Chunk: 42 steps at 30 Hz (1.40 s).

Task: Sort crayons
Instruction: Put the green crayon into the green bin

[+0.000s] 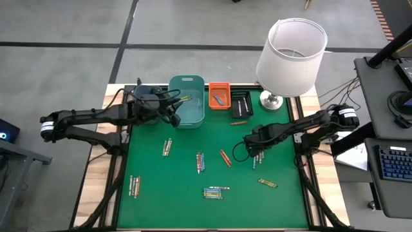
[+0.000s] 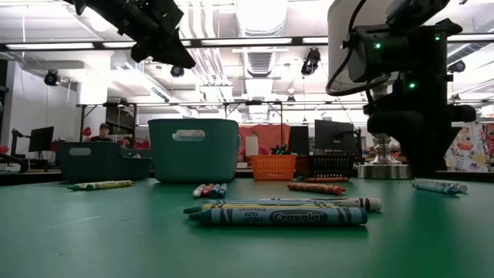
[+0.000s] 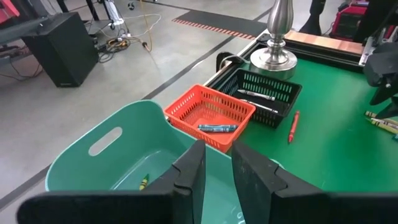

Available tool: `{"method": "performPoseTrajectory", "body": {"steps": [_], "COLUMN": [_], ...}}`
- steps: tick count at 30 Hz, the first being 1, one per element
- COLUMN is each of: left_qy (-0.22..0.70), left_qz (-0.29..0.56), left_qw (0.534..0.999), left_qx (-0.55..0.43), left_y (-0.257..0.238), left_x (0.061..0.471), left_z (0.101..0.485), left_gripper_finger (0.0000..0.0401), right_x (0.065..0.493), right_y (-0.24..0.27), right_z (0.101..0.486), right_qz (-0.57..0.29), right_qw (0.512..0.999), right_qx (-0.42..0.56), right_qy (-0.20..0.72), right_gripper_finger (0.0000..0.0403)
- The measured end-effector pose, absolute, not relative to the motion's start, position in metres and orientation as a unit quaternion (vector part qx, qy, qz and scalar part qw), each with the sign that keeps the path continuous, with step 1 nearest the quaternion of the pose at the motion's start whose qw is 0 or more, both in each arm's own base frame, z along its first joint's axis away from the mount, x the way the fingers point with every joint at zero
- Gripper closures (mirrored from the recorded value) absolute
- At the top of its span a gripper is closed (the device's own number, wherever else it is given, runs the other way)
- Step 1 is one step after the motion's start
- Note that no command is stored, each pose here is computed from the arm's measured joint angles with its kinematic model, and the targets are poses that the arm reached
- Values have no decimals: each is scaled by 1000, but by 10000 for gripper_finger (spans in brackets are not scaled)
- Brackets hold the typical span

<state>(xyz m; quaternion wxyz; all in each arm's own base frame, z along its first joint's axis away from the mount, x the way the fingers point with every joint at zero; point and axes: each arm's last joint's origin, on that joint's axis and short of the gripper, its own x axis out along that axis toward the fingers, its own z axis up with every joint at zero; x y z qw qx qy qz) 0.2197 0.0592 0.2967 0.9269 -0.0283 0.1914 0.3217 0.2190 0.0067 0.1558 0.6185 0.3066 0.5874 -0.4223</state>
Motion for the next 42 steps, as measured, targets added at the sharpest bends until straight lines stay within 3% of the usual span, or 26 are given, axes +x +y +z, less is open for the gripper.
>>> {"method": "performPoseTrajectory", "body": {"steps": [42], "left_qy": [176], "left_qz": [322], "left_qw": [930], "left_qx": [-30], "left_y": [59], "left_x": [221], "left_z": [299], "left_gripper_finger": [340], "right_x": [196], "right_y": [2], "right_z": [143], "right_qz": [-461], "right_qw": [589], "right_qx": [271], "right_qy": [606], "right_gripper_finger": [275]}}
